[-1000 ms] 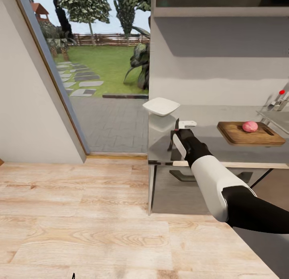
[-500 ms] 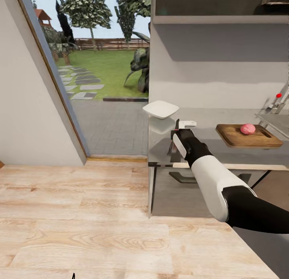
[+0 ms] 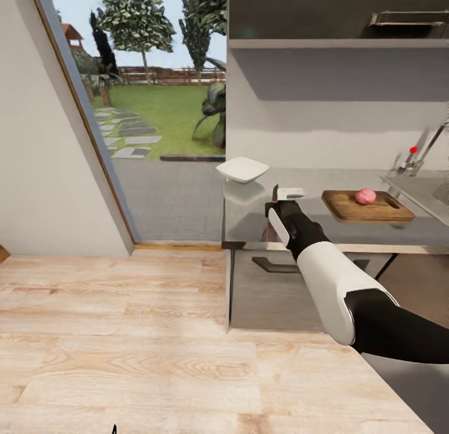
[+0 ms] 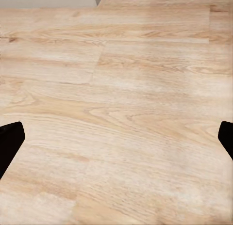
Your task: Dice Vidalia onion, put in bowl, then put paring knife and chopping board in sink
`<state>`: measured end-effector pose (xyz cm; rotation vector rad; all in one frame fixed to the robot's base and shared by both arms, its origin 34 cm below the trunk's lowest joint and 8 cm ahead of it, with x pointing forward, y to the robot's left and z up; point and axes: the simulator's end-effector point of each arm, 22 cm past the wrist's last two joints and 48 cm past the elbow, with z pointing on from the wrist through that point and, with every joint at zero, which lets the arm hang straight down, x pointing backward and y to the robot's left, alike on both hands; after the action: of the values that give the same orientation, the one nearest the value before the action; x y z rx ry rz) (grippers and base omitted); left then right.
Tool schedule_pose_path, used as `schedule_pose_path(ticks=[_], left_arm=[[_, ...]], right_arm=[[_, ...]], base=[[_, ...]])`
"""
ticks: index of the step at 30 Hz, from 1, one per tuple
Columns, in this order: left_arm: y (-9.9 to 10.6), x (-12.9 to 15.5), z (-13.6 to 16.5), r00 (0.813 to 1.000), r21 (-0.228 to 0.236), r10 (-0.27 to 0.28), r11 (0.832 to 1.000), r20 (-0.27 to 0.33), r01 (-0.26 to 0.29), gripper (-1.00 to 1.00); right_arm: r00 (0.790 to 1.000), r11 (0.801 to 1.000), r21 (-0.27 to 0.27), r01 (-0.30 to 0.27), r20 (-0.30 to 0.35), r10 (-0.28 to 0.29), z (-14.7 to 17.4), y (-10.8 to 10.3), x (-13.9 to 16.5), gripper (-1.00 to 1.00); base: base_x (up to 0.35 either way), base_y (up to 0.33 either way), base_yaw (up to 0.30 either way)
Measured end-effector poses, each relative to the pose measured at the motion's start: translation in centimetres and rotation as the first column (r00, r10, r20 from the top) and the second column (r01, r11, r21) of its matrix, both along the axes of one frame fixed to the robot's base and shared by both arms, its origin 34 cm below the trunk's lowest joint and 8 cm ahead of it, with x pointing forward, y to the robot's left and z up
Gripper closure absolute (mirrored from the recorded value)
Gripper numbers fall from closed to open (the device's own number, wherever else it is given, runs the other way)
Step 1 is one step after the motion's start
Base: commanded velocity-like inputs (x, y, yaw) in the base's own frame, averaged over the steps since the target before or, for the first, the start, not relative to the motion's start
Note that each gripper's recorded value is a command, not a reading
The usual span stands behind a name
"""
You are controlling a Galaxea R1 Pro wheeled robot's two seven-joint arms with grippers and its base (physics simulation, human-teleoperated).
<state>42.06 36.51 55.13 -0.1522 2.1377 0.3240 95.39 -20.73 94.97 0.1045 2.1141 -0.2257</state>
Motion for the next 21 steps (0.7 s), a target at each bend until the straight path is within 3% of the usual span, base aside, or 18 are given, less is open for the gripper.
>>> schedule_pose_path(ticks=[12, 21], left_arm=[[0.0, 0.6, 0.5, 1.000, -0.001, 0.000, 1.000, 0.019, 0.000, -1.00], [-0.1, 1.0, 0.9, 0.999, -0.001, 0.000, 1.000, 0.033, 0.000, -1.00]], right_arm=[[1.000, 1.000, 0.002, -0.005, 0.019, 0.005, 1.6, 0.4, -0.2, 1.00], [0.997, 1.000, 0.006, -0.004, 0.077, 0.003, 4.9, 0.5, 0.0, 1.00]], base=[[-0.005, -0.003, 0.000], [0.000, 0.000, 0.000]])
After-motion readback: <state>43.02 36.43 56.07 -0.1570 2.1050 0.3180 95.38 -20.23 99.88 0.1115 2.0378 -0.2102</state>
